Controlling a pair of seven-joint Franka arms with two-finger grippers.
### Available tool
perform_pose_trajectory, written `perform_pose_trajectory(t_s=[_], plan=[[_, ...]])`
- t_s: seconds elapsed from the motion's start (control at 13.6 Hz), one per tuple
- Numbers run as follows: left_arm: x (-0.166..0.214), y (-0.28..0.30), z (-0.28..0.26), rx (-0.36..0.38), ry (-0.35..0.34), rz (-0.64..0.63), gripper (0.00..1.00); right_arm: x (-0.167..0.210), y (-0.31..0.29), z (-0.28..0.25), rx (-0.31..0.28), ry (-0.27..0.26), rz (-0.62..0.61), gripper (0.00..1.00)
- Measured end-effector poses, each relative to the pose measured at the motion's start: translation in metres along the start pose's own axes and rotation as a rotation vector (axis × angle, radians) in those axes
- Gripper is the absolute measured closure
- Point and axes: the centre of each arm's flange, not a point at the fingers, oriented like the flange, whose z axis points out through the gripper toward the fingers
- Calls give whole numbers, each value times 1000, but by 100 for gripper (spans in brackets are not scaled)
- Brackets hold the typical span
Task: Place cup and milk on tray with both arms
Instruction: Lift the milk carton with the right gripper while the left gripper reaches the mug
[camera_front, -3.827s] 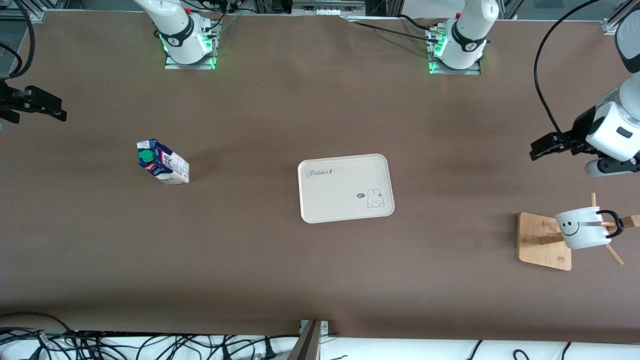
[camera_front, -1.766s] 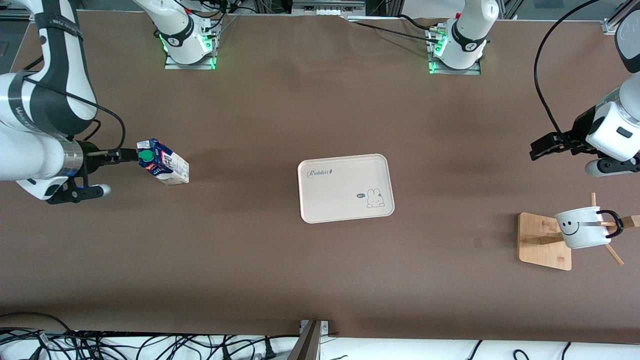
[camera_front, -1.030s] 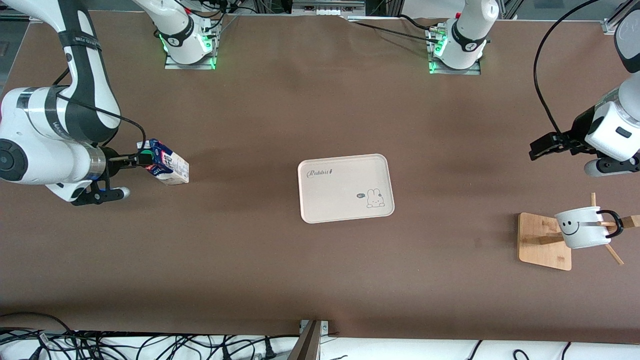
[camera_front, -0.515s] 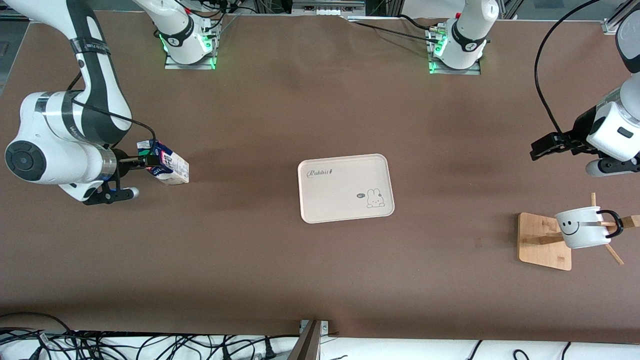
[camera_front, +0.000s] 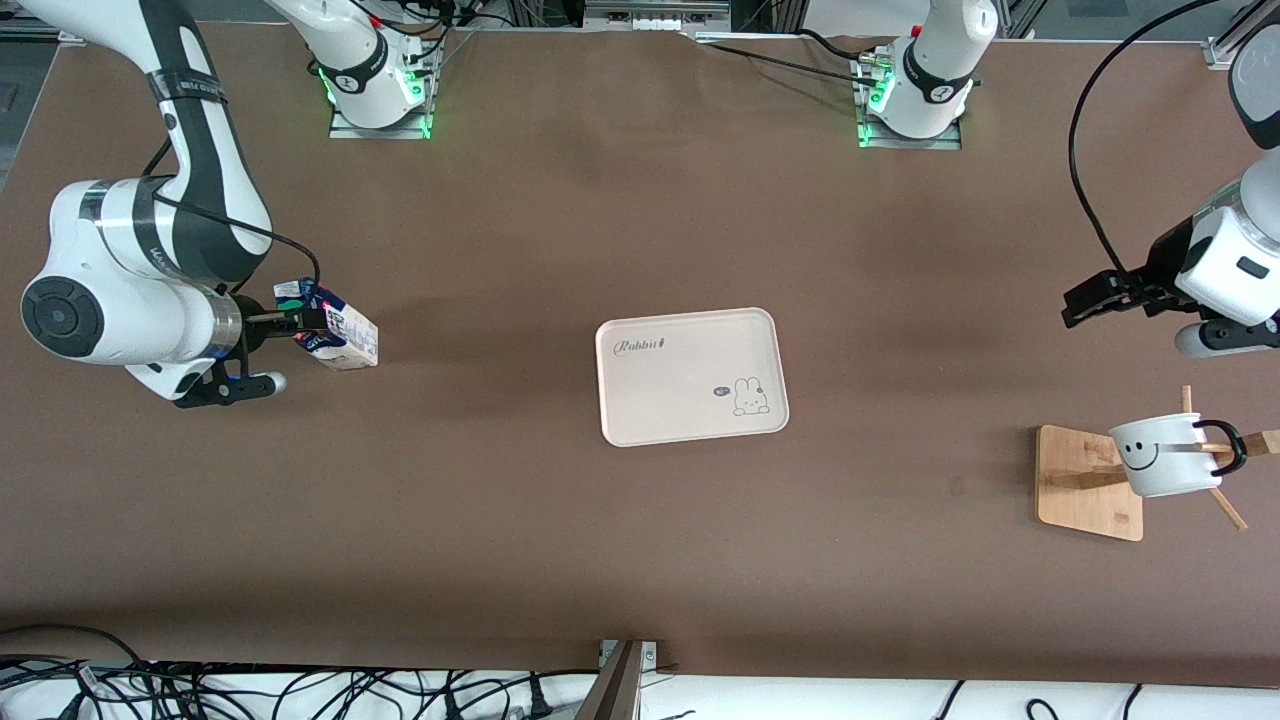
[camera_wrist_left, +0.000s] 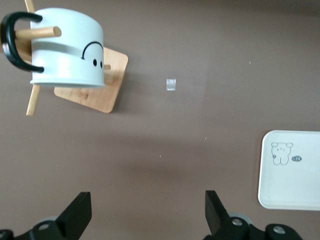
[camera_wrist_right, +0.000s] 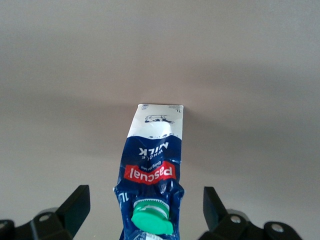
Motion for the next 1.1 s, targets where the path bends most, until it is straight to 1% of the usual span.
perform_pose_trajectory(t_s=[0.22, 0.44, 0.59, 0.81, 0.96, 1.1], plan=[[4, 0, 15, -7, 41, -1, 0, 1, -2, 0, -2, 10, -2, 0], [10, -2, 11, -12, 99, -4, 0, 2, -2, 5, -3, 19, 2, 0], [13, -12, 15, 7, 132, -3, 0, 0, -2, 19, -3, 25, 4, 0], [12, -20, 47, 9, 168, 5, 0, -11, -2, 32, -2, 24, 6, 0], [8, -20, 69, 6, 196, 13, 0, -21, -3, 27, -1, 25, 6, 0], [1, -21, 86, 31, 244, 44, 0, -31, -3, 19, 1, 19, 8, 0]])
